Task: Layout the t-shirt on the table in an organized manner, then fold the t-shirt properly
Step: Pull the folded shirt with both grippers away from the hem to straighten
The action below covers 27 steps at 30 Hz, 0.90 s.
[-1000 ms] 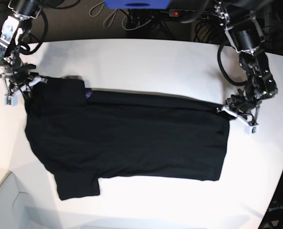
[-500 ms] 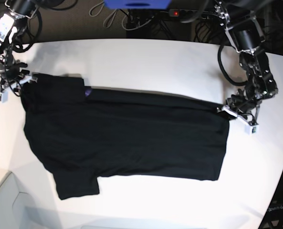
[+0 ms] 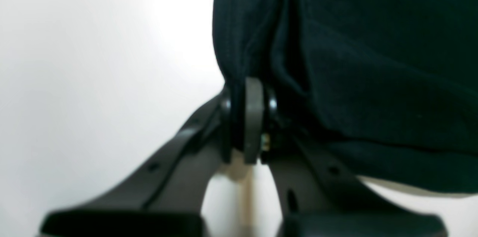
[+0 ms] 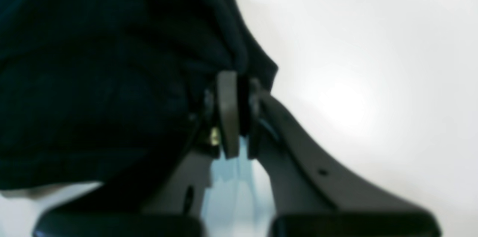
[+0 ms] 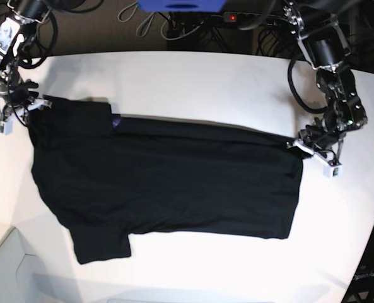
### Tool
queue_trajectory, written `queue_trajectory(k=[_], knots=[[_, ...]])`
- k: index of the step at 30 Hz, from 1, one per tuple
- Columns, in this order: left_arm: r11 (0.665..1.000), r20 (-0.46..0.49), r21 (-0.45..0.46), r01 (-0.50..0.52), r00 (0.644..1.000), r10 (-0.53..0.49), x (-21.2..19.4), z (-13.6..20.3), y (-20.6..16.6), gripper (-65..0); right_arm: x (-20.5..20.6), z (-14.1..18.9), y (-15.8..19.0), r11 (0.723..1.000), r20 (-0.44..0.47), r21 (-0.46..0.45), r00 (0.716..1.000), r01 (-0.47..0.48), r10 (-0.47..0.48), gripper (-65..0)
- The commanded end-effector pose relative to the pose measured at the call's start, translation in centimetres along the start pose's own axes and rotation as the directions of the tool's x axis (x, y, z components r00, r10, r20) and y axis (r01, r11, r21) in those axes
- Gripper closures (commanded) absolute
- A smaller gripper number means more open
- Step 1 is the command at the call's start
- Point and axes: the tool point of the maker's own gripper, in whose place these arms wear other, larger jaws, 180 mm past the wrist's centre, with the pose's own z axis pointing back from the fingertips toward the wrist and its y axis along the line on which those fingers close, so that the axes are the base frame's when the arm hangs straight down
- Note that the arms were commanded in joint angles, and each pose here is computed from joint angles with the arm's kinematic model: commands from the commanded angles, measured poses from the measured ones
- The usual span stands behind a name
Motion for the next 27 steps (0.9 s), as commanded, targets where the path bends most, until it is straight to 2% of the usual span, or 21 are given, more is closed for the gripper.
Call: queue_trajectory(k=[1,6,10,13,18,21,23,26,27], knots=[[1.000,-0.027,0.025,0.016,1.000,-0.015,-0.5,0.4,0.9,-0.2,0.5,0.5,-0.8,1.000,0.011,-0.021,1.000,-0.020,0.020,0.0],[0.998,-0.028,0.039,0.041,0.999,-0.040,-1.1,1.4,1.1,-0.2,-0.2,1.7,-1.1,0.998,0.002,-0.033,0.999,-0.052,0.052,0.0],[0.993,0.005,0.067,0.100,0.995,-0.101,-0.9,3.6,1.3,-0.2,-0.1,3.4,-0.5,0.995,0.024,-0.036,0.996,-0.088,0.089,0.0],[0.984,0.039,0.087,0.152,0.987,-0.156,-0.1,5.4,0.9,-0.2,0.7,5.0,0.1,0.990,0.053,-0.043,0.990,-0.132,0.134,0.0],[0.964,0.015,0.124,0.233,0.971,-0.237,1.7,7.8,0.8,-0.2,2.6,7.0,1.3,0.982,0.114,-0.050,0.975,-0.184,0.189,0.0],[0.963,0.045,0.109,0.247,0.966,-0.253,2.9,8.8,0.0,-0.2,3.2,7.9,1.4,0.975,0.110,-0.061,0.969,-0.214,0.219,0.0],[0.957,0.064,0.111,0.268,0.959,-0.276,4.0,9.6,-0.1,-0.2,3.8,8.3,1.7,0.968,0.105,-0.060,0.963,-0.242,0.247,0.0],[0.957,0.083,0.092,0.275,0.956,-0.283,5.2,10.3,-0.7,-0.2,4.2,8.6,3.2,0.941,0.103,0.000,0.936,-0.337,0.336,0.0],[0.957,0.098,0.088,0.275,0.954,-0.284,6.0,10.3,-1.0,-0.2,5.3,8.6,3.2,0.935,0.119,-0.004,0.928,-0.355,0.353,0.0]])
